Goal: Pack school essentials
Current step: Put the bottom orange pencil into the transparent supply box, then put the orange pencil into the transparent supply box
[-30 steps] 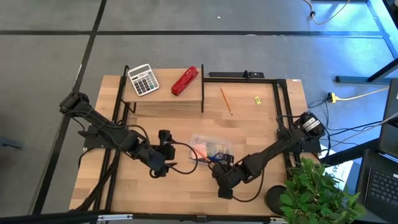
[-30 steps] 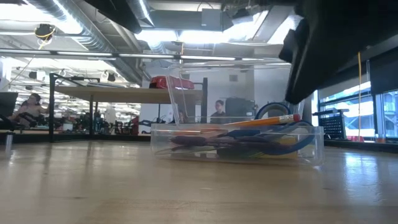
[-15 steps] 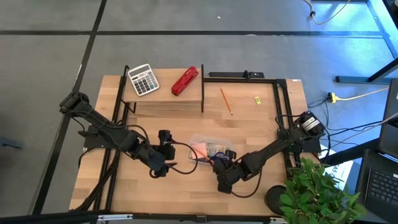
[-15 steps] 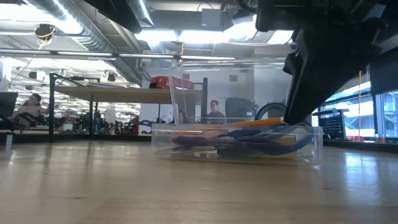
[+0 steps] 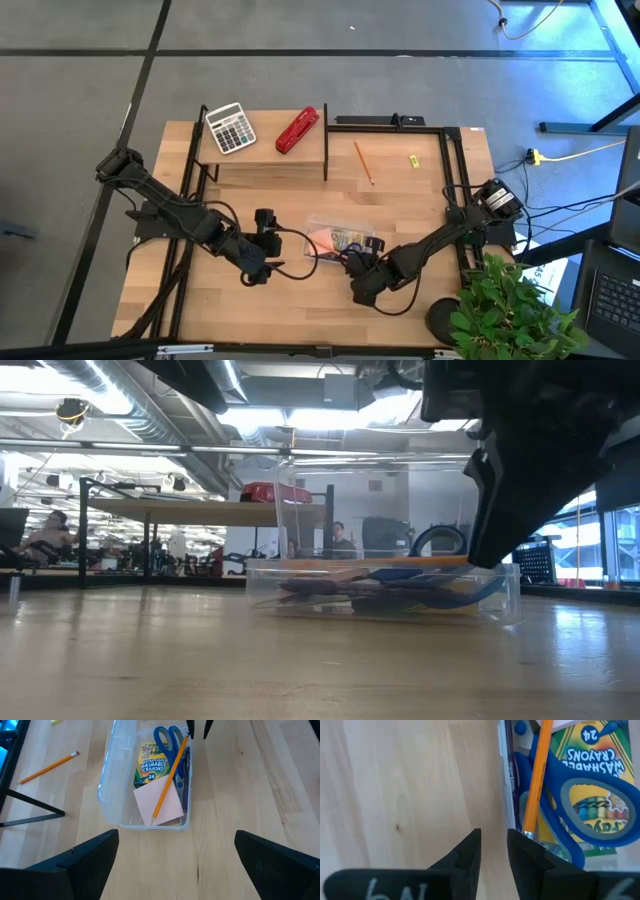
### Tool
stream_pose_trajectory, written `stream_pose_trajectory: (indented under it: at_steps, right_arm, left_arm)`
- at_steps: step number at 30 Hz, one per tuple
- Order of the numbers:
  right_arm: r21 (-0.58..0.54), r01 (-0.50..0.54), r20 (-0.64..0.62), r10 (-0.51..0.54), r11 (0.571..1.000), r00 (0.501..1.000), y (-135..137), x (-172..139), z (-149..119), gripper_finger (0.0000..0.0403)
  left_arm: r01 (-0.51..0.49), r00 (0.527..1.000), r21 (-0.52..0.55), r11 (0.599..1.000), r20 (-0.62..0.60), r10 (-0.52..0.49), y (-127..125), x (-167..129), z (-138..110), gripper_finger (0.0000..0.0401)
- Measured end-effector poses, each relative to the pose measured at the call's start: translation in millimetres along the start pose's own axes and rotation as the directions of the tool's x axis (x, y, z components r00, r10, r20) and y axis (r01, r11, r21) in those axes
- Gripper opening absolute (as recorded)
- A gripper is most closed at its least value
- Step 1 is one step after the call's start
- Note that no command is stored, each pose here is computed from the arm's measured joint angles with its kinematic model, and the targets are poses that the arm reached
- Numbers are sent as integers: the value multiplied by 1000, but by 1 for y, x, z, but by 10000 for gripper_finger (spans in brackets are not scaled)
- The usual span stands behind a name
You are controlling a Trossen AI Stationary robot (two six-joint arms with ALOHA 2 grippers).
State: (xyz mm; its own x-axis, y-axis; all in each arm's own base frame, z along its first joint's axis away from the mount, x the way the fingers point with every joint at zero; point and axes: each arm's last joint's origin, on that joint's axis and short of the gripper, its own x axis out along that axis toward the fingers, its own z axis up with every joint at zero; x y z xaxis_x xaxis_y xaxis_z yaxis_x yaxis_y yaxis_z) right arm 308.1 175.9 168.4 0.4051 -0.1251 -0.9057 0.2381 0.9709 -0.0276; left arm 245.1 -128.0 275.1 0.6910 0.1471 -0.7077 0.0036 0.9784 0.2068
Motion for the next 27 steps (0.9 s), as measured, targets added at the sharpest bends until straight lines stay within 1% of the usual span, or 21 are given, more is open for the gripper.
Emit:
stream_pose_trajectory:
  at_steps: [6, 10, 12, 20, 24, 27]
  right_arm:
    - [0, 39, 30, -39, 999, 999, -1, 0, 1, 97]
    - [-1, 32, 28, -32, 999, 999, 0, -2, 2, 97]
    - [-15, 17, 26, -17, 1000, 1000, 2, -7, 7, 97]
    - [-102, -73, 52, 79, 992, 996, 21, -47, 35, 97]
    - [-108, -66, 59, 72, 992, 996, 24, -70, 47, 97]
    - [-102, -41, 53, 47, 994, 997, 21, -85, 53, 97]
  left_arm:
    - [-1, 1000, -1, 1000, 0, 1, 0, 0, 0, 393]
    - [-1, 1000, -1, 1000, 0, 1, 0, 0, 0, 393]
    - [0, 1000, -1, 1000, 0, 0, 0, 0, 0, 393]
    - [0, 1000, -1, 1000, 0, 0, 0, 0, 0, 393]
    - [-1, 1000, -1, 1000, 0, 1, 0, 0, 0, 393]
    - [-1, 1000, -1, 1000, 0, 1, 0, 0, 0, 393]
